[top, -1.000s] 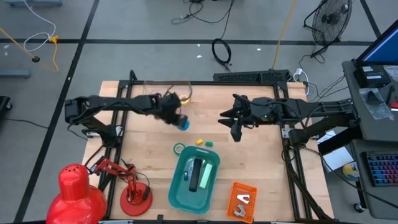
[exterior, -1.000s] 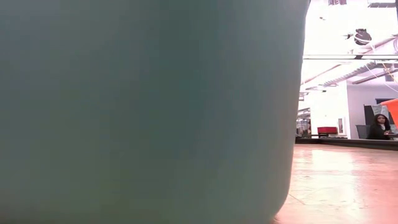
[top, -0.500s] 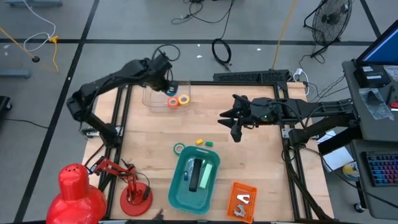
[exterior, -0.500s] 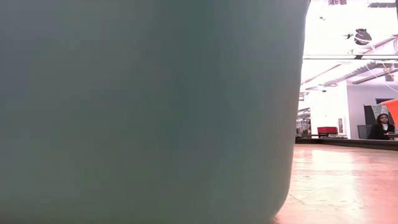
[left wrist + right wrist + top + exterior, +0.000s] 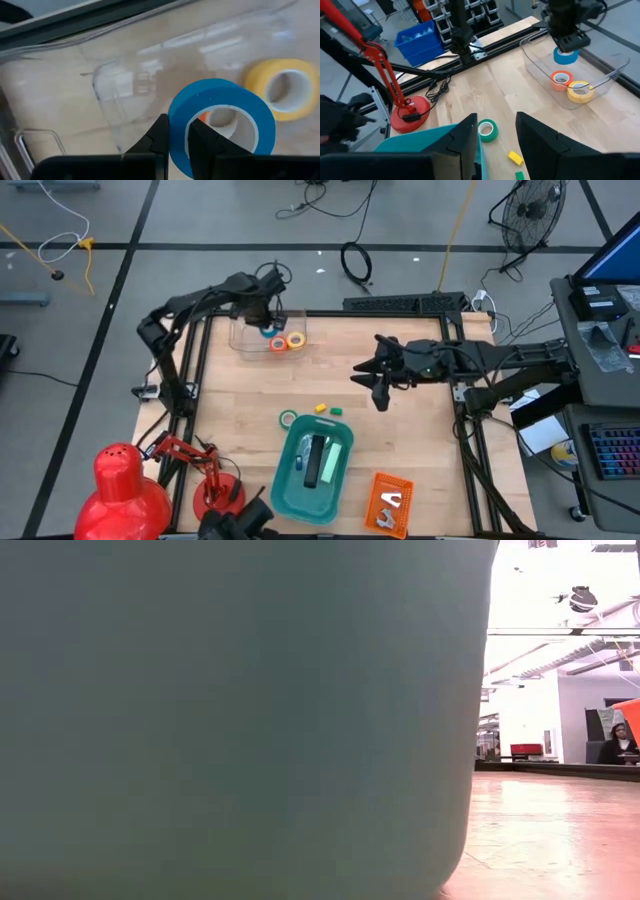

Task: Pick and place Stapler, Stapler remover, tape
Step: Put the blue tape into the transparent bin, then put the green stapler into the green bin

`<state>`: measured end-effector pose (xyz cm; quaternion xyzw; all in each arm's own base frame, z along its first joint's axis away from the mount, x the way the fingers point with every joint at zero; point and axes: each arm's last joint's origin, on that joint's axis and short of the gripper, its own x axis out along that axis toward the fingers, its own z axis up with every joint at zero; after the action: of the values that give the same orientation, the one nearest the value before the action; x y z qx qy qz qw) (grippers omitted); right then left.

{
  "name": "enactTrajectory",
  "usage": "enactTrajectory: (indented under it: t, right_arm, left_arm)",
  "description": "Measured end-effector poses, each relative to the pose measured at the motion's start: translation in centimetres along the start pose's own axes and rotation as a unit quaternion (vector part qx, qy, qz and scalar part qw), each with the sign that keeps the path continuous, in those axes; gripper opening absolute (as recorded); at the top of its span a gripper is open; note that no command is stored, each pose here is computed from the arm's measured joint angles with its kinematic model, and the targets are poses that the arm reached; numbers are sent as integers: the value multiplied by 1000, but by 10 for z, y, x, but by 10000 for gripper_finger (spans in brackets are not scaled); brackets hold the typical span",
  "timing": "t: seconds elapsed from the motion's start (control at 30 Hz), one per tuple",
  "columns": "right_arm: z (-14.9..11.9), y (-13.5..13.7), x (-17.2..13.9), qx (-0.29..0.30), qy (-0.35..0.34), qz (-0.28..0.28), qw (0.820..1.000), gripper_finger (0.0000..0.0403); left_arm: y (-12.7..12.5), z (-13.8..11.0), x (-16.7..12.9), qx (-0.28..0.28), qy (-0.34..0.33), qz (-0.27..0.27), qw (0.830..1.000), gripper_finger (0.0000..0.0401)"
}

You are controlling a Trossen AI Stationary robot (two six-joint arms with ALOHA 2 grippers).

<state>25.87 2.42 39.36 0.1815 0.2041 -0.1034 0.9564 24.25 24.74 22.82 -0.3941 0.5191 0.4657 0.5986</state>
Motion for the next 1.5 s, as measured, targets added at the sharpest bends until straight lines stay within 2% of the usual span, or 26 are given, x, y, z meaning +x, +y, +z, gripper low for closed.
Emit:
enactTrajectory:
  t: [0.27, 0.63, 0.87, 1.0, 1.1, 1.23, 1.4, 1.5]
  right_arm:
    - [-3, 5, -1, -3, 3, 9, 1000, 128]
    - [-4, 8, -2, -6, 5, 13, 1000, 128]
    - [-4, 8, -2, -9, 5, 13, 1000, 128]
    - [-4, 8, -2, -9, 5, 13, 1000, 128]
    - [-4, 8, -2, -9, 6, 13, 1000, 128]
    - [-5, 7, -2, -10, 9, 12, 1000, 128]
    - [-5, 7, -2, -13, 10, 12, 1000, 128]
    - [-5, 7, -2, -13, 10, 11, 1000, 128]
  left_arm:
    - [8, 7, 26, -15, 33, 46, 998, 40]
    - [14, 10, 32, -15, 36, 78, 996, 44]
    - [14, 10, 32, -18, 36, 75, 996, 144]
    - [13, 8, 32, -18, 40, 77, 996, 170]
    - [10, 5, 31, -14, 47, 81, 996, 161]
    - [4, -2, 24, 16, 47, 79, 996, 121]
    - [2, -8, -1, 40, 14, 61, 997, 69]
    - [2, -15, -22, 50, -4, 24, 998, 46]
